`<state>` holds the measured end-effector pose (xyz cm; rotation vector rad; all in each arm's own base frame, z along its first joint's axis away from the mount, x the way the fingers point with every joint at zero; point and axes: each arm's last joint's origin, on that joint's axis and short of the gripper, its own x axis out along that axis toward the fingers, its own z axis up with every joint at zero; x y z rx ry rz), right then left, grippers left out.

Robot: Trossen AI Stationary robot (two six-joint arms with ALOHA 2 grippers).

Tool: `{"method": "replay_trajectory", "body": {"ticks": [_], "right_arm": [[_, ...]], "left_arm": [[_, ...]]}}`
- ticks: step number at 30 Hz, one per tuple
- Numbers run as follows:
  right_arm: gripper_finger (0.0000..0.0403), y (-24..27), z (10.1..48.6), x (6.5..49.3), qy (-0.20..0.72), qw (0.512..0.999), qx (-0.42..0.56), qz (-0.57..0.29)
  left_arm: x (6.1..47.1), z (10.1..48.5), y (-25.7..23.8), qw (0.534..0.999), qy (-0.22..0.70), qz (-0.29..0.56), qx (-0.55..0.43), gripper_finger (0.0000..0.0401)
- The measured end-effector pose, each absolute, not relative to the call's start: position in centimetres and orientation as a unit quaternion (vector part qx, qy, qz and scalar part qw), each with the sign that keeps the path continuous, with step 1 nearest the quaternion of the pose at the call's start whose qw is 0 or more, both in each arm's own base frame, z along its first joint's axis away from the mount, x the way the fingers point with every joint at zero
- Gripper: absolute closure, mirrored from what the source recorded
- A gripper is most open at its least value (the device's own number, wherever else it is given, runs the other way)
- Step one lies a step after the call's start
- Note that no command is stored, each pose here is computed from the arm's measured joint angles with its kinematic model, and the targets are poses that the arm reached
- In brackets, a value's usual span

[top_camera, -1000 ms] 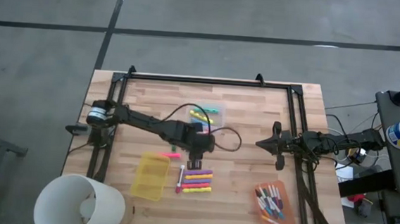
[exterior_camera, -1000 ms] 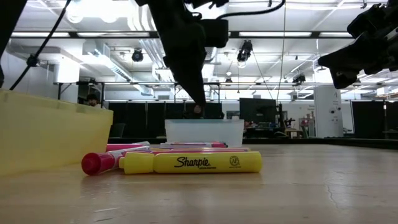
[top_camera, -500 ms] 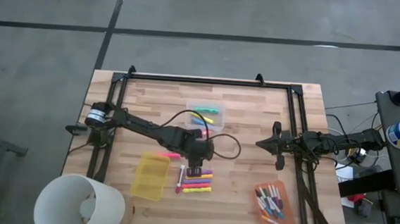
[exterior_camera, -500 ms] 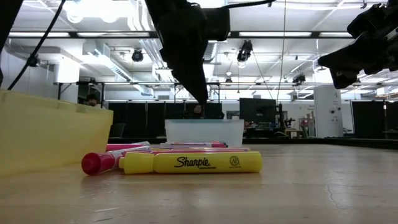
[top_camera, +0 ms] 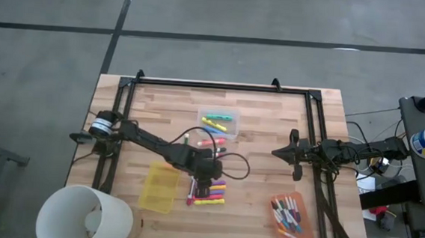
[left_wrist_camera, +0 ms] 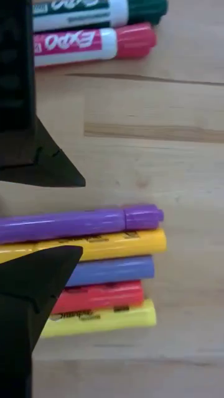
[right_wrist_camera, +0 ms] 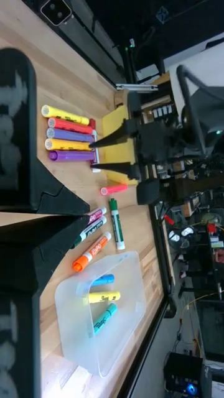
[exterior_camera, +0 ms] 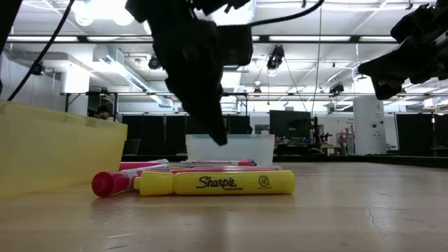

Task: Pick & Place Markers
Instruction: Put the top large purple highlighter pen into the transparent bin

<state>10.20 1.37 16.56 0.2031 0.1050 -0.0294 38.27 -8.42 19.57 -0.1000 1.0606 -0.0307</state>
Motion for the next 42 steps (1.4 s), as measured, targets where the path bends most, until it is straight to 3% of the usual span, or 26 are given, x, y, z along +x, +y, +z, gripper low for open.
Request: {"method": "replay_trajectory", "body": {"ticks": [27,31,37,42], "right_arm": [[0.0394,1.4,16.6,10.2,0.052,0.993,0.101,-0.014],[0.0394,1.4,16.6,10.2,0.052,0.993,0.101,-0.015],[0.0394,1.4,16.6,10.2,0.052,0.993,0.101,-0.015],[0.0394,1.4,16.6,10.2,0.052,0.993,0.101,-0.015]], "left_arm": [[35.9,14.2,-8.4,0.868,0.493,0.027,-0.059,0.0247],[36.1,14.5,-8.4,0.87,0.488,0.028,-0.06,0.0273],[37.0,15.6,-8.5,0.88,0.472,0.02,-0.052,0.0352],[37.9,17.4,-8.4,0.88,0.474,0.005,-0.022,0.0353]]}}
